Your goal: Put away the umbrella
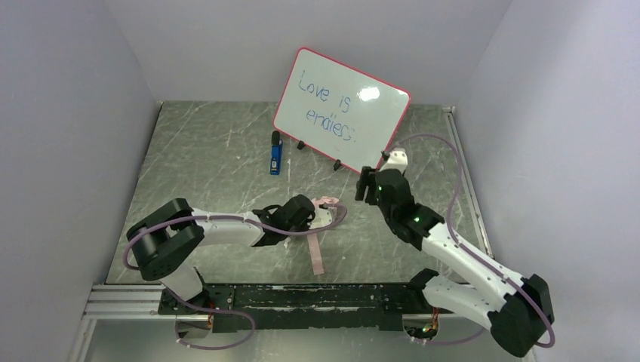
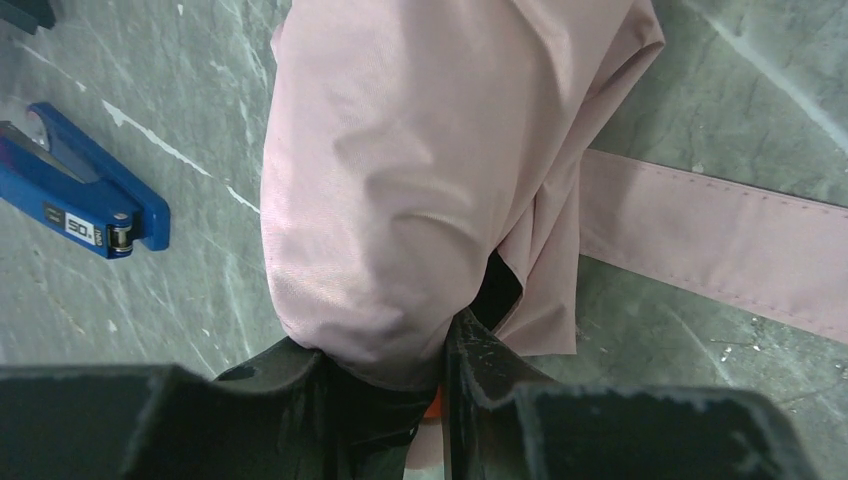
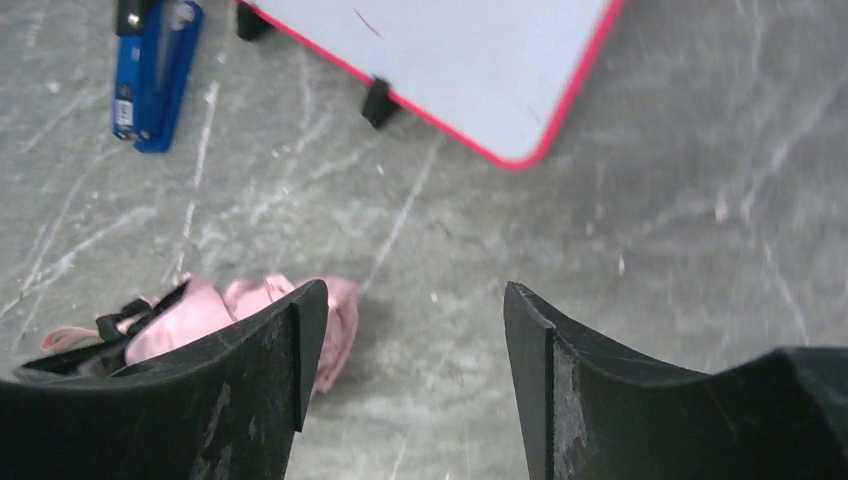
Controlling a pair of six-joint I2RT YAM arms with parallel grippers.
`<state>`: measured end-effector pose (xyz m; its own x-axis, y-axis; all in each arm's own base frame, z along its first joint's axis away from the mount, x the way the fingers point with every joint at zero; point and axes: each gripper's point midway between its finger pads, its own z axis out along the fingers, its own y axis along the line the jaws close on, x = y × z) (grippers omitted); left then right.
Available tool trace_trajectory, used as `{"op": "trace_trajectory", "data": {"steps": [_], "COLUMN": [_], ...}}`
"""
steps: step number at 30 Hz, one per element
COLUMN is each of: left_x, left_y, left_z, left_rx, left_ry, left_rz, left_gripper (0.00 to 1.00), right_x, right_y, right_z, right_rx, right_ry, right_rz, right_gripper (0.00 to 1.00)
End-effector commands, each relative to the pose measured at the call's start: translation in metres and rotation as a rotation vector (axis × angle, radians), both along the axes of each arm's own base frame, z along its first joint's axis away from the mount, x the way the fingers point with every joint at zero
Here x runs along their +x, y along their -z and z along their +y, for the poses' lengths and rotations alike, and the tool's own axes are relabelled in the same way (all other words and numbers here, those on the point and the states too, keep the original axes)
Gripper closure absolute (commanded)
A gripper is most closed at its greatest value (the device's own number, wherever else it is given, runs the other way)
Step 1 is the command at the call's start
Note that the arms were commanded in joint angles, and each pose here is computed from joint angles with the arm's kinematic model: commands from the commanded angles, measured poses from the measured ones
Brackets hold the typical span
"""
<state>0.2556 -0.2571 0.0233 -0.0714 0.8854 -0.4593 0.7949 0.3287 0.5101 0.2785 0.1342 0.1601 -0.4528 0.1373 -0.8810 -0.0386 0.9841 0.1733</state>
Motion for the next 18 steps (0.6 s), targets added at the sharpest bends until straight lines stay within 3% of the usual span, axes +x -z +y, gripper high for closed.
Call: {"op": "trace_trajectory", "data": {"steps": [1,4,10,18], "left_x": [-0.013,-0.012,0.006,0.012], "left_y": [0.026,0.026,0.009,0.007], "left_z": [0.036,0.035,0.032,0.023], "left_rx": [0.177,0.196,0.240,0.248], "left_ry": [0.032,0.050,0.042,0.094], "left_rz": [0.007,-0.024,-0.236,-0.332], "left_gripper": [0.95,0.95,0.95,0.95], "right_x": [0.036,0.049,0.052,0.020], "right_y": [-0.044,-0.061,-0.063,-0.011], "right_z": [0.031,0.057,0.105,0.137], "right_rx": [-0.058,-0.096,-0.208,-0.351], "right_ry": [-0.213,-0.389,-0.754,-1.295], "right_rz": [-0.154,-0.231,-0.298,-0.139], "right_gripper": [0.31,0.32,0.32,0.35]}}
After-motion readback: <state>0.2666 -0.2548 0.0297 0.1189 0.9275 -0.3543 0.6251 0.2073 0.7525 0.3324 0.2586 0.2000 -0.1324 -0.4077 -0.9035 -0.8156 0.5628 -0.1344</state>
